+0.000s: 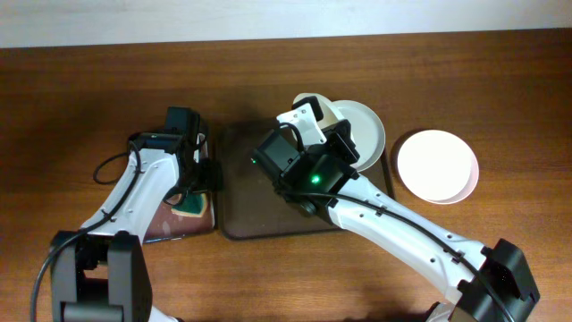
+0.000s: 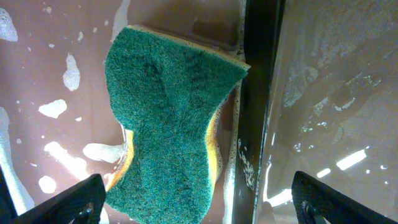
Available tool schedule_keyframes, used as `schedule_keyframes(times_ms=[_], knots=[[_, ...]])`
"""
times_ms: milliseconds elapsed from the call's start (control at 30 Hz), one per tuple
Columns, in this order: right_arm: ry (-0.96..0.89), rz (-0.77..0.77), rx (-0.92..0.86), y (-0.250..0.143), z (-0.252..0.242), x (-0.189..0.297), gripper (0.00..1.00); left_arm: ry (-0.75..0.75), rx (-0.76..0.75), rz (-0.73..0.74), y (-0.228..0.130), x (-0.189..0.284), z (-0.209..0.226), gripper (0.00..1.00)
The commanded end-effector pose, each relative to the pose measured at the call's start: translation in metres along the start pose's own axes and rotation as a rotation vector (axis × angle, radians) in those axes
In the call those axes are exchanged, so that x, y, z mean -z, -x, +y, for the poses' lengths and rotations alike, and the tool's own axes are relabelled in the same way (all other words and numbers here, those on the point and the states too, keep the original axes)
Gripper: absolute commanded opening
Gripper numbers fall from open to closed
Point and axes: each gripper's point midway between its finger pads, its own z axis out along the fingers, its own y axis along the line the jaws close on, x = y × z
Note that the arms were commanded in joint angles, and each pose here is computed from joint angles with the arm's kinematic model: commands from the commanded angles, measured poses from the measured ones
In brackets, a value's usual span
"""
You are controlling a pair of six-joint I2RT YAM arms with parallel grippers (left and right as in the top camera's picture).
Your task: Clean dirty plates on tray and stack at the side
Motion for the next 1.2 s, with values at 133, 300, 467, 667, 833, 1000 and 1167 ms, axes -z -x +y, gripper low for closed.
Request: schedule_keyframes(times_ms=[133, 300, 467, 667, 833, 1000, 1167], knots=[[0.099, 0.064, -0.209, -0.004, 0.006, -0.015, 0.04, -0.008, 0.005, -0.02, 0.005, 0.005, 0.0, 0.94], [0.241, 0.378, -0.576, -0.063, -0.026, -0.071, 0.04, -0.008, 0.005, -0.021, 0.005, 0.005, 0.0, 0.94], [0.345, 0.722, -0.886, -0.149, -0.071, -0.126, 0.04, -0.008, 0.005, -0.021, 0.005, 0.005, 0.0, 0.94], [0.251, 0.95, -1.169, -0.25, -0.12, -0.156, 0.04, -0.008, 0.005, -0.021, 0.005, 0.005, 0.0, 0.94], [0.236, 1.075, -1.171, -0.309, -0.092, -0.152, 0.04, -0.008, 0.005, -0.02, 0.005, 0.005, 0.0, 0.94], [0.627, 0.906, -1.237, -0.255, -0.06, -0.159, 0.71, -0.008, 0.005, -0.02, 0.004, 0.005, 0.0, 0.93], [0.932, 0.758, -1.059, -0.197, -0.02, -0.135, 0.72, -0.008, 0.005, -0.02, 0.004, 0.005, 0.0, 0.93]])
